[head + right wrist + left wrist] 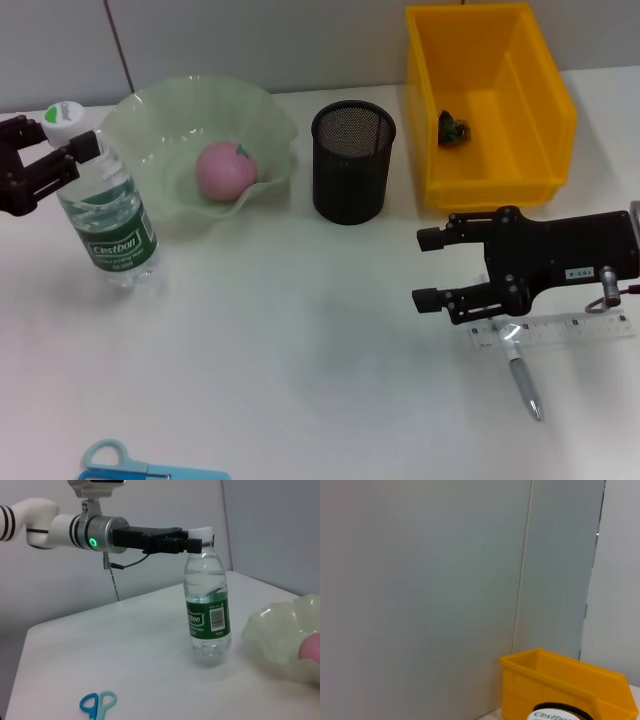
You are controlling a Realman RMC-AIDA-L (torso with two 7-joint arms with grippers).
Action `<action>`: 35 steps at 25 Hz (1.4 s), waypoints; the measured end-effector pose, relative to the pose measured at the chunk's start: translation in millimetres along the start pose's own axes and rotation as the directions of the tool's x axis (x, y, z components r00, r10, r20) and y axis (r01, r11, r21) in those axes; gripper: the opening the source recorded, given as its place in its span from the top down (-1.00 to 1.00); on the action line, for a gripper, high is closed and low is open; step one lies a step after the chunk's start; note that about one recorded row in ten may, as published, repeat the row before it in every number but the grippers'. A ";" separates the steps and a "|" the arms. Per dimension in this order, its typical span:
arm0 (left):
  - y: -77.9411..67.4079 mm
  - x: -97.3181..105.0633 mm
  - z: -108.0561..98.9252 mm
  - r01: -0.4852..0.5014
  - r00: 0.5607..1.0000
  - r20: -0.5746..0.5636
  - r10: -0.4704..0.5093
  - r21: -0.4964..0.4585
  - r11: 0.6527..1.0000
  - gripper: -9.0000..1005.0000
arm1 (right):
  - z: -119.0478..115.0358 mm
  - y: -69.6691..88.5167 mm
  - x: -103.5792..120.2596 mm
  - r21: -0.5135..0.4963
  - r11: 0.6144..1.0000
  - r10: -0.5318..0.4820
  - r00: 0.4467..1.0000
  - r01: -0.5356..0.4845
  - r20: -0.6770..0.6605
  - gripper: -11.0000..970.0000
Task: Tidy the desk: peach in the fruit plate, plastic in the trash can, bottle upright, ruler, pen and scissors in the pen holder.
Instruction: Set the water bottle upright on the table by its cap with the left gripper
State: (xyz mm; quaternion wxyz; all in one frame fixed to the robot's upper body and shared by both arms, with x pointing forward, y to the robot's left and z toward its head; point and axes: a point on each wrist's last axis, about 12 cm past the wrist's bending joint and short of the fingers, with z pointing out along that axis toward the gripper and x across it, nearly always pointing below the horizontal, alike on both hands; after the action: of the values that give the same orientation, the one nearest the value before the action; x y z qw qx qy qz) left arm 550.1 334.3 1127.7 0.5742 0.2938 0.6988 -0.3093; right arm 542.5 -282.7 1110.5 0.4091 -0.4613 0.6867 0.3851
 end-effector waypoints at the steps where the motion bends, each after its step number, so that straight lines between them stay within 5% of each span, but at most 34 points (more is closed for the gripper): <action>1: 0.2 1.0 -0.3 -0.003 1.000 0.003 0.003 -0.004 1.000 0.08 | -0.5 0.4 0.9 0.001 1.000 0.002 1.000 -0.002 0.000 -0.66; 35: -4.0 37.9 1.0 -0.018 0.998 0.058 0.024 -0.115 0.993 0.05 | -3.7 1.4 8.4 0.027 0.999 0.022 1.000 -0.022 -0.002 -0.65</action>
State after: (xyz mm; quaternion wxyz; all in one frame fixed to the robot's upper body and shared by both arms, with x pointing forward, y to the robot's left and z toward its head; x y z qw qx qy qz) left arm 541.3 333.1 1090.7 0.6137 0.2586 0.6949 -0.2714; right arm 538.4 -288.4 1104.4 0.4102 -0.4488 0.6973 0.3795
